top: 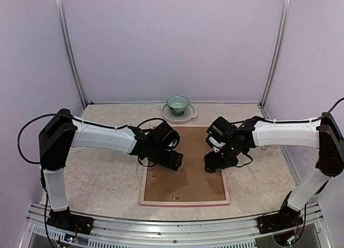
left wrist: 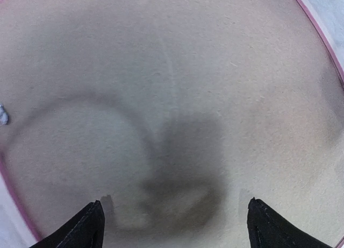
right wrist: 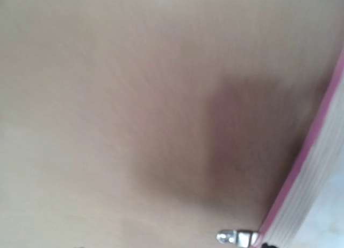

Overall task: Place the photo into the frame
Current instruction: Press the fastener onto the backboard.

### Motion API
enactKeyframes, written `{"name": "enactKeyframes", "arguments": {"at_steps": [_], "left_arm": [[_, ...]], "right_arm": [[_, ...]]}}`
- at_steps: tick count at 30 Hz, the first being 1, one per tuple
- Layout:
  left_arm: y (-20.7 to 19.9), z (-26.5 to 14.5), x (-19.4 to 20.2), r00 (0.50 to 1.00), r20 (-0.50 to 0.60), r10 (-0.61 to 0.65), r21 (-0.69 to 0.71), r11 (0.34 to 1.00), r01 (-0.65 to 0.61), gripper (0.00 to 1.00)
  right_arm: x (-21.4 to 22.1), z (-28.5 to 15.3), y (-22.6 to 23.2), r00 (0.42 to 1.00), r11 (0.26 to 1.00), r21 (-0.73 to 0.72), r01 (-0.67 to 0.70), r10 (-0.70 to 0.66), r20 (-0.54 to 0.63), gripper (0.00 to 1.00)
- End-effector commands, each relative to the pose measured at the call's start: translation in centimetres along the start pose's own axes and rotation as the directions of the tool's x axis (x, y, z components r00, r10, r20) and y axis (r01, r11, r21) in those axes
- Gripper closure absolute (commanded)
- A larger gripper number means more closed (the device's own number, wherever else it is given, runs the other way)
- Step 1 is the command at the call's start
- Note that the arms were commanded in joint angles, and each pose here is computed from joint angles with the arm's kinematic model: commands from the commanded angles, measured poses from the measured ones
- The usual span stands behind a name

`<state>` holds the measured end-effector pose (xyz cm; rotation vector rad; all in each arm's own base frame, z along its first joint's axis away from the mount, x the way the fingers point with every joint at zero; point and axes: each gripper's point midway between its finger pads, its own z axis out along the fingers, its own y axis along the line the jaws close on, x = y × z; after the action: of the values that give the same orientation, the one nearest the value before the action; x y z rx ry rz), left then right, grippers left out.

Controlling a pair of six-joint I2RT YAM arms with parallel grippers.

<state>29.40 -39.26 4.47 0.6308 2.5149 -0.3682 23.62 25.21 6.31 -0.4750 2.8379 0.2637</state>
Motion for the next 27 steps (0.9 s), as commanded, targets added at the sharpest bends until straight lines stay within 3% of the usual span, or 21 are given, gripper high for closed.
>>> {"name": "enactKeyframes", "arguments": {"at_steps": [1,8,15,27], "left_arm": [[1.7,-5.4,-3.3,0.998,0.068,0.019,-0.079,0.997,-0.013,0.05],[3.9,-7.0,0.8,1.0,-0.02,-0.007,-0.128,0.992,0.004,0.01],[6.8,-7.0,4.4,0.996,-0.073,-0.046,-0.224,0.974,0.028,0.01],[8.6,-6.3,7.5,0.989,-0.141,-0.035,-0.265,0.964,-0.004,0.01]], "right_arm": [[-2.8,-2.8,1.0,0.993,0.999,-0.028,0.02,-0.017,0.118,0.26],[-3.9,-3.9,0.9,0.981,0.999,-0.031,0.021,-0.014,0.193,0.17],[-4.0,-3.8,0.9,0.979,0.999,-0.027,0.025,-0.019,0.203,0.16],[-3.4,-3.3,0.5,0.981,1.0,-0.026,0.015,-0.01,0.195,0.15]]}}
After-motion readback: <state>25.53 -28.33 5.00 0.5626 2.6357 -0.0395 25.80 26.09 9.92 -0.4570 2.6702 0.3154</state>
